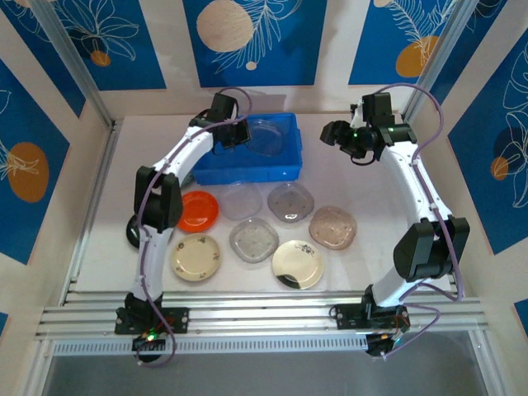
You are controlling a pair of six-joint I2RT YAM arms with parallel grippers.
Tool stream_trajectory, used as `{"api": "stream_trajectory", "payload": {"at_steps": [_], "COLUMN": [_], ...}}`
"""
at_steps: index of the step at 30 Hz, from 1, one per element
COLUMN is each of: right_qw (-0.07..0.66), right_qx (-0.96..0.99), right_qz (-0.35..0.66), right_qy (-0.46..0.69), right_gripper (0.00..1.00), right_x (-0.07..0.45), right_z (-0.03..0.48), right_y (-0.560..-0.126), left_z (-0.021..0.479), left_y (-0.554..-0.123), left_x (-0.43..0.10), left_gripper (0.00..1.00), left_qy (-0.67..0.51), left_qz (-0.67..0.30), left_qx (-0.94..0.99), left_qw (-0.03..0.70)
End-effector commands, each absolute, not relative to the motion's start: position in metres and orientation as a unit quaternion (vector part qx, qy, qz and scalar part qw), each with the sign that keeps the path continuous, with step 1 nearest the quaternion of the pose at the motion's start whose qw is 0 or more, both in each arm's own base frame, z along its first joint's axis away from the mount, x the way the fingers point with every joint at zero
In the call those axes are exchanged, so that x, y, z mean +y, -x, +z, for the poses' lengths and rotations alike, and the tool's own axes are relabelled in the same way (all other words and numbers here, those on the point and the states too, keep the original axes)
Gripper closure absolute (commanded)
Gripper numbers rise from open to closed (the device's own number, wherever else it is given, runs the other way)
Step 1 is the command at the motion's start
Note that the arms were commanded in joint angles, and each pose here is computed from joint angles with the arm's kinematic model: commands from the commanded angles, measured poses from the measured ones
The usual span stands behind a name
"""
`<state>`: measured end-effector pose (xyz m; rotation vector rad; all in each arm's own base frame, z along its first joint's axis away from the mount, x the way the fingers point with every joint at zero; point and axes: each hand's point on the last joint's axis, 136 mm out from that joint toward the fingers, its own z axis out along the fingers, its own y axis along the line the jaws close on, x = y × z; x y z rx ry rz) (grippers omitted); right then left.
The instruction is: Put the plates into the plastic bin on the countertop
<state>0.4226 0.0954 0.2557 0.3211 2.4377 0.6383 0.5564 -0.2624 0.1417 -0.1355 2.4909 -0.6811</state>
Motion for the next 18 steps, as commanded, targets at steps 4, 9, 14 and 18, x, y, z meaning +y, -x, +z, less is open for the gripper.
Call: {"api": "stream_trajectory", "payload": {"at_steps": [4, 9, 14, 18], "right_qw": [0.290, 0.280, 0.277, 0.272], "right_qx": [0.912, 0.915, 0.917, 0.917], "right_qz": [0.259, 0.257, 0.255, 0.259], "right_qy": [-0.131, -0.134, -0.135, -0.134], "right_gripper": [0.35, 0.35, 0.35, 0.35], "right_x": [0.099, 0.099, 0.098, 0.099], "right_z": [0.248, 0.238, 0.236, 0.233], "right_y": [-0.426, -0.427, -0.426, -0.424], "left_z": [0.134, 0.118, 0.101, 0.089], "left_y": [-0.581, -0.590, -0.594, -0.595], "left_x": [-0.276, -0.286, -0.289, -0.294], "left_gripper": [1.00, 1.00, 1.00, 1.00], "left_qy": [0.080, 0.087, 0.098, 0.103], "left_qz": [-0.290, -0.292, -0.290, -0.292], "left_qx": [0.910, 0.909, 0.910, 0.910], "left_qw": [0.287, 0.285, 0.281, 0.275]}}
